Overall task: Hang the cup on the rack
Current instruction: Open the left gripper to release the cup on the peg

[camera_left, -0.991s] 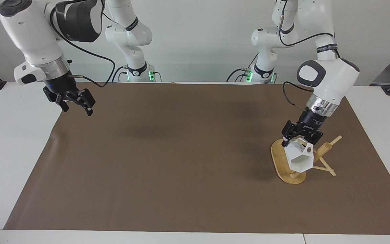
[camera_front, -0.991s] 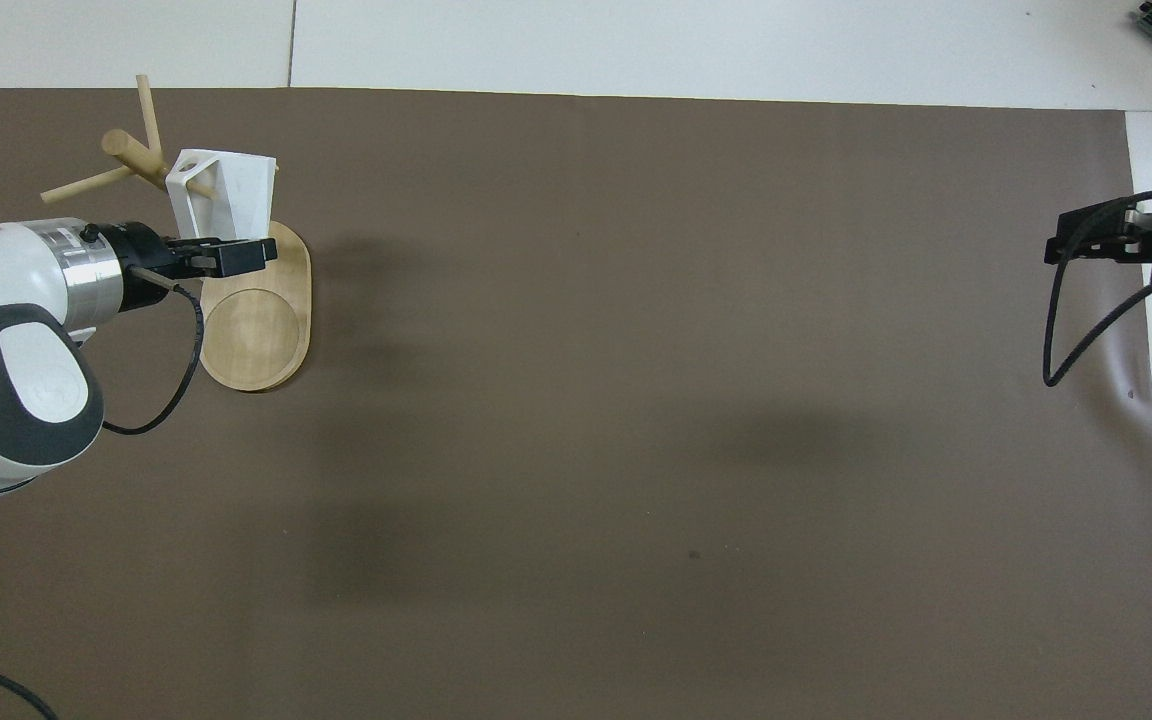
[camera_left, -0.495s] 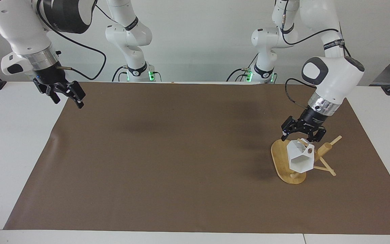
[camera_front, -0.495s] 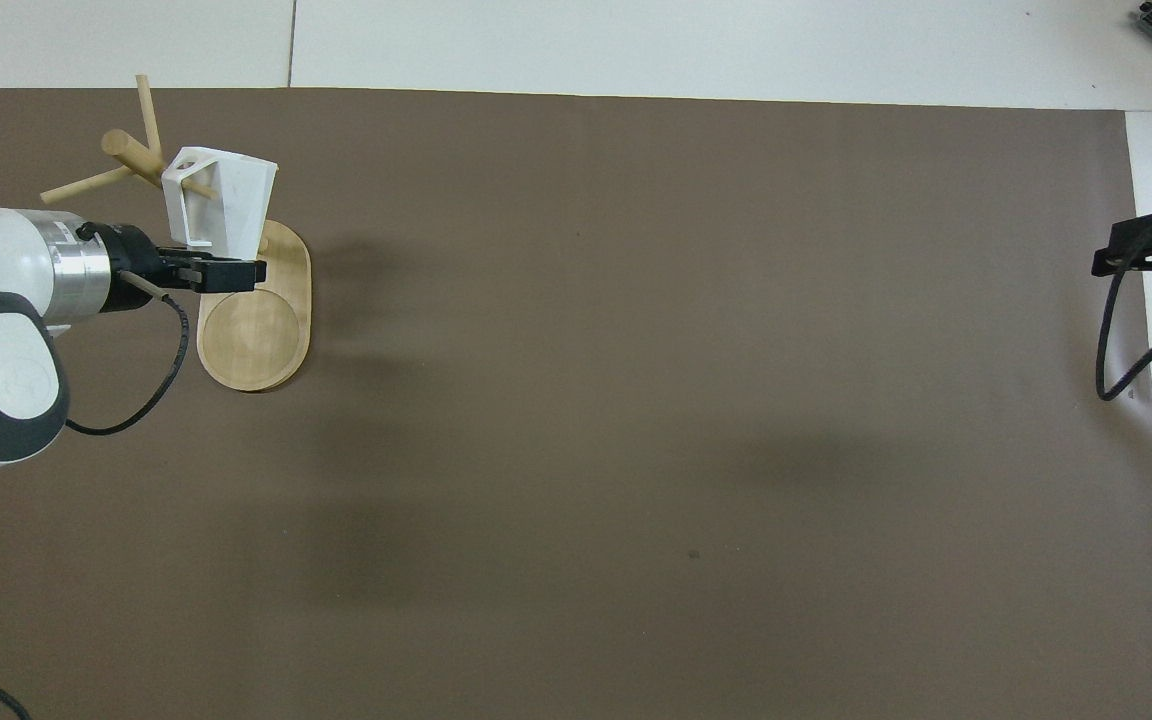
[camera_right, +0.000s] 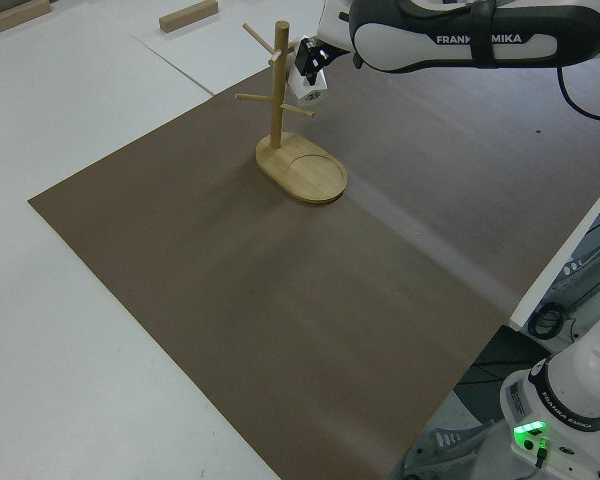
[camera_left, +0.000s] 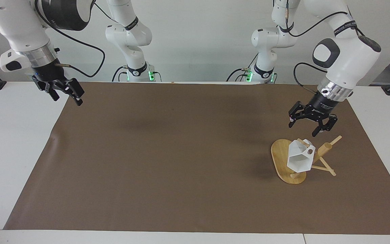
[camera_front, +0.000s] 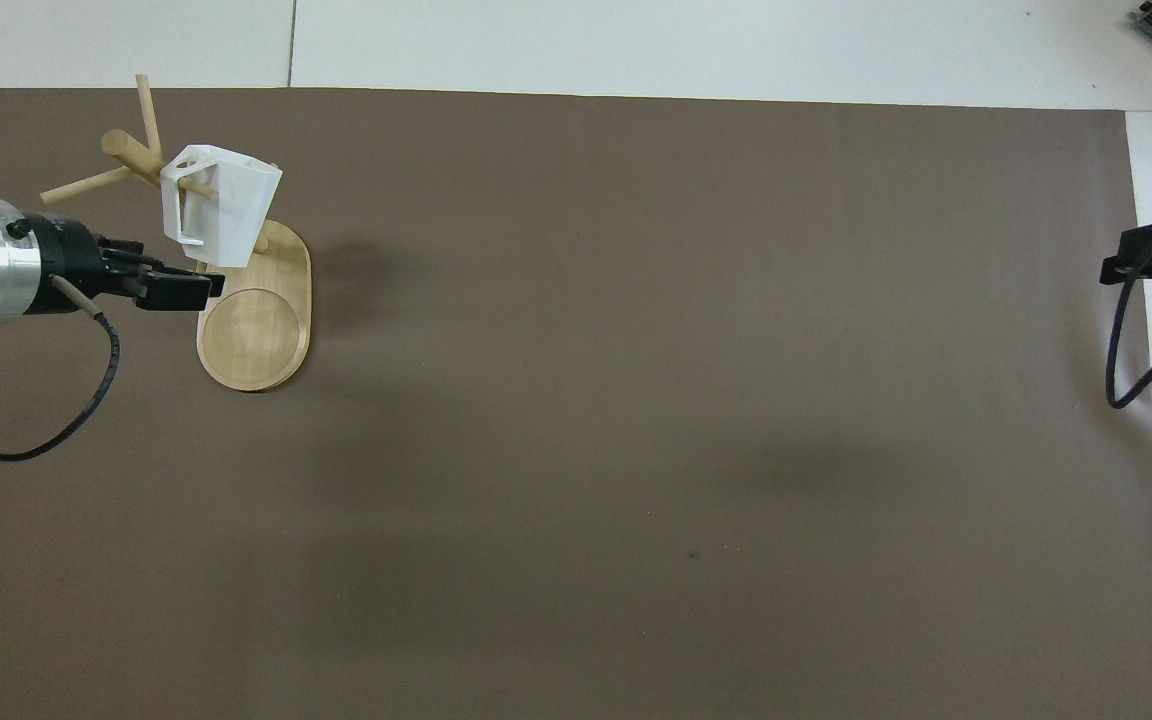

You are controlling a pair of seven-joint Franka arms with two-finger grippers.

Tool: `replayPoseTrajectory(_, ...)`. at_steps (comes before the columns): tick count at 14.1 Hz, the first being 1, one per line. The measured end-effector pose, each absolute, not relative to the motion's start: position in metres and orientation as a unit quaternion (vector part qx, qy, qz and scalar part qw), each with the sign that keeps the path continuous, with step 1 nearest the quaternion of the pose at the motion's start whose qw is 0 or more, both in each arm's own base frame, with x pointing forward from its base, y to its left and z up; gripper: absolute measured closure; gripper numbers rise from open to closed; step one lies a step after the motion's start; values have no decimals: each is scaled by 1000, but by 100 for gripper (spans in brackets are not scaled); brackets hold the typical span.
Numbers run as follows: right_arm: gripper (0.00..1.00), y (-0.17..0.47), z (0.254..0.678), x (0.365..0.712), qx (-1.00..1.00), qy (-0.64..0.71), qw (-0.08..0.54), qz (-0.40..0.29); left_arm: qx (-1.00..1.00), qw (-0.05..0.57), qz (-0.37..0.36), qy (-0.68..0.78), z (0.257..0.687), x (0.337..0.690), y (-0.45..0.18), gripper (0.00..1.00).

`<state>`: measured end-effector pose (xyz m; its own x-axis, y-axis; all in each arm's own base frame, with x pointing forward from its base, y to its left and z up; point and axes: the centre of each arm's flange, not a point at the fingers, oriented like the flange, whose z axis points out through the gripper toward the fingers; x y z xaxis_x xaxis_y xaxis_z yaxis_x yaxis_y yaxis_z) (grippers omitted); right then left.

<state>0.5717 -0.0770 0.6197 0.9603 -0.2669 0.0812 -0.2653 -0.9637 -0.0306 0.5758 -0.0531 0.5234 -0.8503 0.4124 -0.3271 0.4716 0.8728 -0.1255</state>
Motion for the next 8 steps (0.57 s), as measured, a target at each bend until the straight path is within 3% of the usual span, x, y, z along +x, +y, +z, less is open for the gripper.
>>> replayPoseTrajectory(8,0,-76,612,562,-990,134,11,-43,602,128,-67,786,547,544,-58,0)
